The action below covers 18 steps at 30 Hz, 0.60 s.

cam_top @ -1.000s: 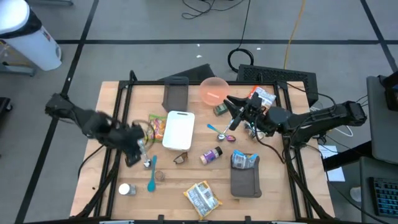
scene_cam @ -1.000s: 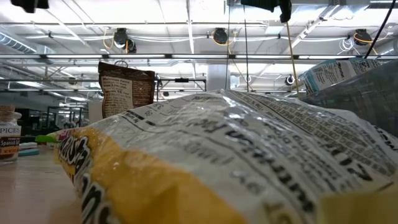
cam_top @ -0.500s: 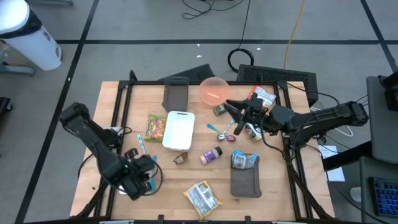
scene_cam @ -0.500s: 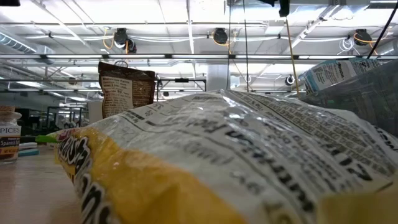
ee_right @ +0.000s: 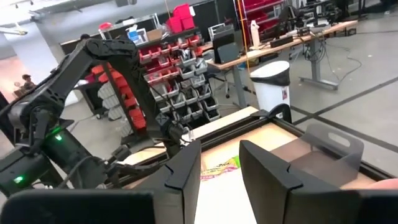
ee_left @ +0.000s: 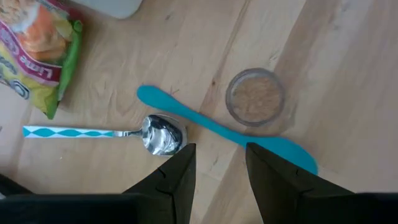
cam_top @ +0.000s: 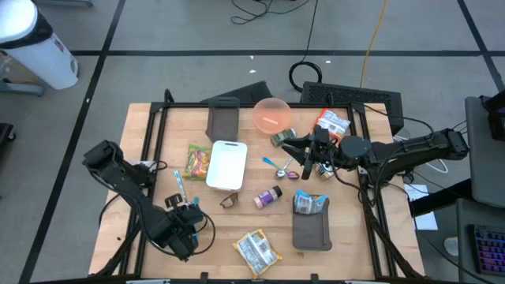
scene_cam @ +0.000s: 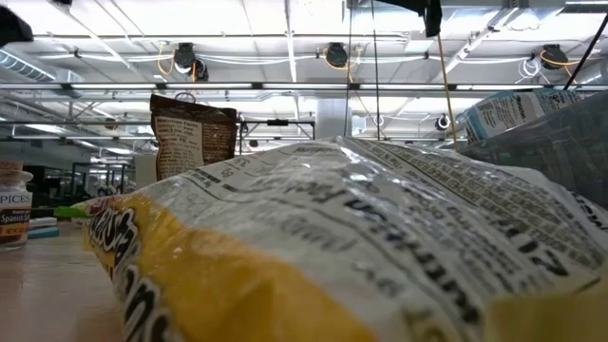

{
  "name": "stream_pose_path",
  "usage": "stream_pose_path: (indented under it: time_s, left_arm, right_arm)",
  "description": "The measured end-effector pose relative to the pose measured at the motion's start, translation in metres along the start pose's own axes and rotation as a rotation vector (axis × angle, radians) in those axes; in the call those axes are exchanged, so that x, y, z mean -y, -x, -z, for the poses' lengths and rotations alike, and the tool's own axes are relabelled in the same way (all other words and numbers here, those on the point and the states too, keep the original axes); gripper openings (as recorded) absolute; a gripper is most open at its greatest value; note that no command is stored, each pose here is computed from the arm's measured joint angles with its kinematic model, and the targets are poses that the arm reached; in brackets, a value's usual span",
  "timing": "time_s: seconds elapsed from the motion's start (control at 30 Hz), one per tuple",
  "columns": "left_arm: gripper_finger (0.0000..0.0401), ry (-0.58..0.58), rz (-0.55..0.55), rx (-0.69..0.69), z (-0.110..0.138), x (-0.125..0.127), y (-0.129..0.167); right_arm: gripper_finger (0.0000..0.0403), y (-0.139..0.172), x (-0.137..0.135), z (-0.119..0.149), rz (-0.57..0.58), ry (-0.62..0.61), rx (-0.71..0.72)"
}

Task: Pick & Place Food Item
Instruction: Put the left blue pattern spoon into the top black transparent bin

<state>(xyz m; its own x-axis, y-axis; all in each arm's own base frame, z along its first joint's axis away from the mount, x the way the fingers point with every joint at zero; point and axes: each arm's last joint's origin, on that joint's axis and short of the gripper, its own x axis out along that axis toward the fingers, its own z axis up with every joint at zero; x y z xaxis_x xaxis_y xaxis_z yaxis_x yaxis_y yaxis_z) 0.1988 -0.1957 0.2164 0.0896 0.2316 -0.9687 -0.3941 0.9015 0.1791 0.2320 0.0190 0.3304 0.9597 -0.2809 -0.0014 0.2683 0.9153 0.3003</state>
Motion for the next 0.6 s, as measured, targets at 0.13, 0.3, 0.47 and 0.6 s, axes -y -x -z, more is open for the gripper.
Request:
stream_pose_path:
  time_s: [0.13,0.3,0.47,0.6]
  left_arm:
    - [0.0150,0.033,0.004,-0.028,0.006,-0.002,-0.017]
    - [0.0149,0.041,-0.022,-0.046,0.011,-0.006,-0.032]
    - [0.0150,0.043,-0.020,-0.031,0.016,-0.009,-0.049]
    - [0.0150,0.050,0.008,-0.016,0.019,-0.010,-0.061]
  right_arm:
    - [0.0102,0.000,0.000,0.000,-0.001,0.003,-0.001]
    - [0.0102,0.000,0.000,0.000,-0.001,0.002,0.001]
    - [0.0102,0.000,0.000,0.000,-0.002,0.001,0.003]
    - [0.0102,0.000,0.000,0.000,0.000,-0.011,0.004]
